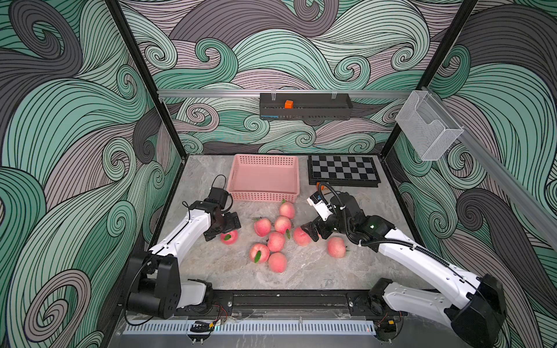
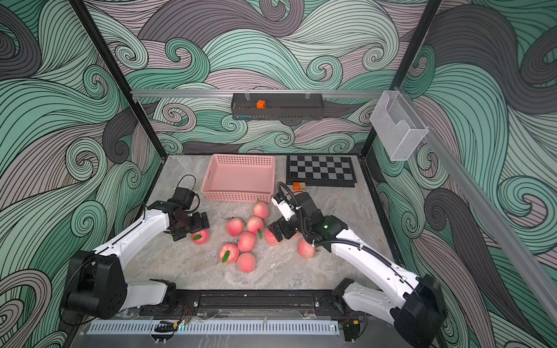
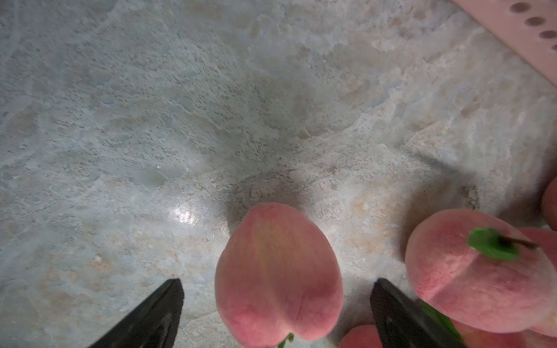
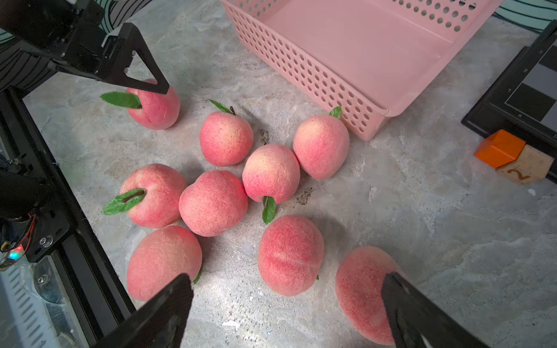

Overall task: Put the peaches into the basket
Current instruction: Pick up the peach from the center of the board.

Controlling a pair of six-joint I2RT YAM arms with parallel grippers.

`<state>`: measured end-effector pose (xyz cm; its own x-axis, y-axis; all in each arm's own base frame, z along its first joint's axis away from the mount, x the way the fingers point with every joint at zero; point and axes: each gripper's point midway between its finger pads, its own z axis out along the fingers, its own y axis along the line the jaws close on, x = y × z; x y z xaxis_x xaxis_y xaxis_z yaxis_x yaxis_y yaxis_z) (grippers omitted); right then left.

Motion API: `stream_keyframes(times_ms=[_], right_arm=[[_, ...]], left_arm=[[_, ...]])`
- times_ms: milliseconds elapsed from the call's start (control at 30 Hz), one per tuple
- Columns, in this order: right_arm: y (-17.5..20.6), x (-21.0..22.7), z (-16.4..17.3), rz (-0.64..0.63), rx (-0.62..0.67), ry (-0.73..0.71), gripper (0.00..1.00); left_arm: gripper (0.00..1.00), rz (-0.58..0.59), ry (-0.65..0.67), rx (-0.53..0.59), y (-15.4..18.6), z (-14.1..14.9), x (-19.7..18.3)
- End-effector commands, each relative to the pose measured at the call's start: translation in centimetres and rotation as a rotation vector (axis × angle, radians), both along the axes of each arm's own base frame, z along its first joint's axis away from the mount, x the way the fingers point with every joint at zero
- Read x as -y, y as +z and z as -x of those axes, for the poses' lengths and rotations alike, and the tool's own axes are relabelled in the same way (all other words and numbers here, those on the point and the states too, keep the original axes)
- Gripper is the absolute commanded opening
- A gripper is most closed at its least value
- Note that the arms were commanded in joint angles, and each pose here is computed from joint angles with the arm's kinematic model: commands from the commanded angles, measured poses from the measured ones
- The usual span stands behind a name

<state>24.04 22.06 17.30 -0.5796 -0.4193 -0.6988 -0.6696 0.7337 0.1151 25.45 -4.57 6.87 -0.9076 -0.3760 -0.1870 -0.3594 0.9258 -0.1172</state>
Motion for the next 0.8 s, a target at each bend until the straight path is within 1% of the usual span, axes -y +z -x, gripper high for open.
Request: stream_keyframes(times_ms=[0,67,133,200,400,467,600,700,767], right_arm=[[0.6,-0.7,0.5,-0.038,-0.001,0.029,0.99],[0.8,-0.7,0.6,-0.042,0.004,0.036,0.99],[0.9,-0.7,0.6,-0.037,0.013,0.039,0.99],[0.9,-0.6,0.5,-0.03,0.023,0.045,0.99],[1.5,-0.7,0.5,-0.043,0.035,0.049,0.99],[1.9,-0.7,0.5,-0.049,0.043,0.05,0.99],[2.2,-0.3,0.6,-0.052,0.058,0.046,0.99],[2.4,0.0,0.7,-0.059,0.064,0.042,0.99],[2.6,0.0,0.7,-0.067,0.068,0.043,0.99]], left_arm=[[0.98,-0.001,0.004,-0.017,-0.9,-0.3,0.2],[0.95,-0.007,0.003,-0.02,-1.2,-0.6,0.2],[0.88,-0.009,0.002,-0.022,-1.4,-0.9,0.2],[0.84,-0.01,0.001,-0.036,-1.9,-1.0,0.2],[0.81,-0.03,-0.006,-0.082,-3.1,-0.7,0.1],[0.78,-0.03,-0.004,-0.084,-3.3,-0.6,0.0],[0.69,-0.018,0.001,-0.083,-3.5,-0.5,0.2],[0.57,-0.014,0.001,-0.063,-2.8,-0.6,0.2],[0.54,-0.011,-0.001,-0.04,-1.7,-1.0,0.3]])
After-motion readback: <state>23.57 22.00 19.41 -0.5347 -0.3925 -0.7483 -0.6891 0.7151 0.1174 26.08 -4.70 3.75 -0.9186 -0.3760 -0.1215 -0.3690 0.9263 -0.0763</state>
